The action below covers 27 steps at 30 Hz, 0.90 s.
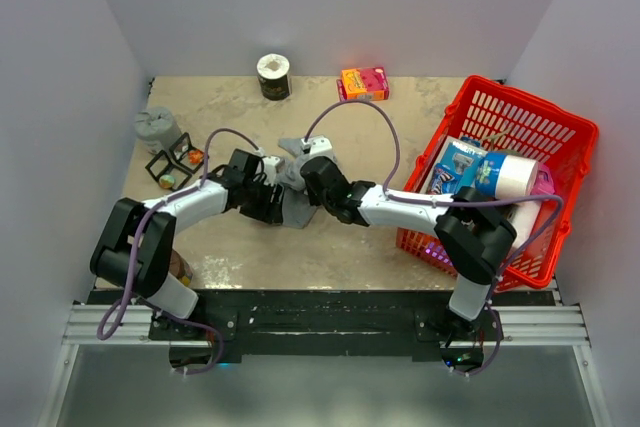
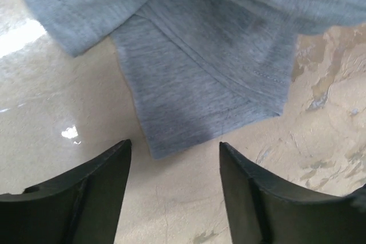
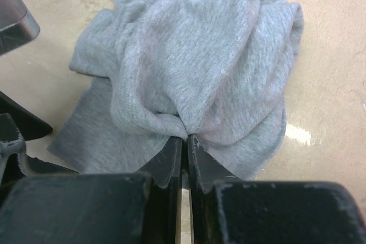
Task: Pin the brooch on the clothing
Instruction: Pick up the crumped clothing from the center of the board.
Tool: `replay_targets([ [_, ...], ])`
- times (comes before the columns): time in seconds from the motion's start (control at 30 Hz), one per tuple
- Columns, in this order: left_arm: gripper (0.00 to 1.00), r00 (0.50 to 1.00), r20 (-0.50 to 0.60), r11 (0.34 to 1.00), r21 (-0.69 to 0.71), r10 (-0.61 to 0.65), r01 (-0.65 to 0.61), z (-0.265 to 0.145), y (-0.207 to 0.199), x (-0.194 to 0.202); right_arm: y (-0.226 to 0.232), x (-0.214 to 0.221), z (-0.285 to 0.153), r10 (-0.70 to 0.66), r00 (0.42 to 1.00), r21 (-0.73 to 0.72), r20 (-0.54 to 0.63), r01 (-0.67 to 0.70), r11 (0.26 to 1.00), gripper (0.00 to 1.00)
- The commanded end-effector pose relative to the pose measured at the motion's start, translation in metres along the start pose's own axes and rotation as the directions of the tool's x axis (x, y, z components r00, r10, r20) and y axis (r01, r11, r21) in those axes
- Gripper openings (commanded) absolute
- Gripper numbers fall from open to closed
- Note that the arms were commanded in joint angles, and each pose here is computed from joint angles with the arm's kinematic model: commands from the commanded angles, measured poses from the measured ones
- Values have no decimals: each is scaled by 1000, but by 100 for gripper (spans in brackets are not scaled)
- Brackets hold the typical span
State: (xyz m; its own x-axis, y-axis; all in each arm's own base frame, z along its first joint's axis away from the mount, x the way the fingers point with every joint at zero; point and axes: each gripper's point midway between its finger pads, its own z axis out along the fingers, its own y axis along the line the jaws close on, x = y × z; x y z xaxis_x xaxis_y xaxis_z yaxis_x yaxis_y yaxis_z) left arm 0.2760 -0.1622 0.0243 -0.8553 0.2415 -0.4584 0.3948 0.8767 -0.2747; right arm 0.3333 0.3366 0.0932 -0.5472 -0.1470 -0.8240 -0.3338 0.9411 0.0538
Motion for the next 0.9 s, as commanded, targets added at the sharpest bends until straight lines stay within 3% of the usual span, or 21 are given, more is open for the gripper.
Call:
replay_targets([
  [0.0, 55, 998, -58, 998, 54, 26, -23, 8, -13, 10, -6, -10, -7, 36, 999, 12, 36, -36, 999, 1],
  [0.07, 44, 997, -74, 996, 80, 35, -29, 11, -20, 15, -8, -12, -8, 39, 999, 15, 38, -39, 999, 1],
  [0.1, 25, 996, -81, 994, 106, 37, -28, 13, -24, 16, -7, -16, -11, 43, 998, 13, 48, -44, 999, 1],
  [0.17, 0, 997, -72, 992, 123, 37, -28, 12, -28, 13, -9, -22, -15, 48, 997, 15, 64, -49, 999, 0],
  [0.27, 0, 999, 25, 996, 73, 47, -48, 0, -25, -10, -17, -36, -28, 39, 996, 36, 85, -42, 998, 0],
  [0.37, 0, 984, 168, 997, -68, 59, -49, -28, -6, -39, -26, -62, -48, 32, 990, 57, 134, -40, 998, 0],
  [0.47, 0, 939, 340, 983, -183, 54, 10, -69, 14, -64, -36, -97, -78, 28, 979, 67, 204, -42, 997, 0],
  [0.5, 0, 900, 431, 969, -242, 65, 47, -95, 22, -77, -41, -107, -86, 27, 973, 85, 229, -47, 995, 0],
  [0.57, 0, 855, 513, 945, -308, 71, 107, -122, 37, -82, -49, -138, -115, 32, 954, 87, 299, -60, 994, 0],
  [0.6, 0, 796, 600, 922, -352, 87, 164, -152, 46, -92, -55, -148, -126, 33, 944, 103, 328, -70, 992, 0],
  [0.67, 0, 740, 667, 889, -388, 91, 241, -177, 62, -90, -65, -177, -157, 45, 914, 102, 402, -93, 990, 0],
  [0.7, 0, 673, 733, 875, -389, 104, 289, -202, 65, -94, -69, -186, -167, 49, 904, 102, 425, -101, 990, 0],
  [0.8, 0, 590, 801, 844, -385, 104, 374, -231, 81, -90, -85, -216, -209, 68, 855, 107, 513, -143, 984, 0],
  [0.87, 0, 581, 808, 829, -387, 95, 403, -236, 89, -88, -93, -233, -232, 74, 822, 104, 565, -159, 982, 0],
])
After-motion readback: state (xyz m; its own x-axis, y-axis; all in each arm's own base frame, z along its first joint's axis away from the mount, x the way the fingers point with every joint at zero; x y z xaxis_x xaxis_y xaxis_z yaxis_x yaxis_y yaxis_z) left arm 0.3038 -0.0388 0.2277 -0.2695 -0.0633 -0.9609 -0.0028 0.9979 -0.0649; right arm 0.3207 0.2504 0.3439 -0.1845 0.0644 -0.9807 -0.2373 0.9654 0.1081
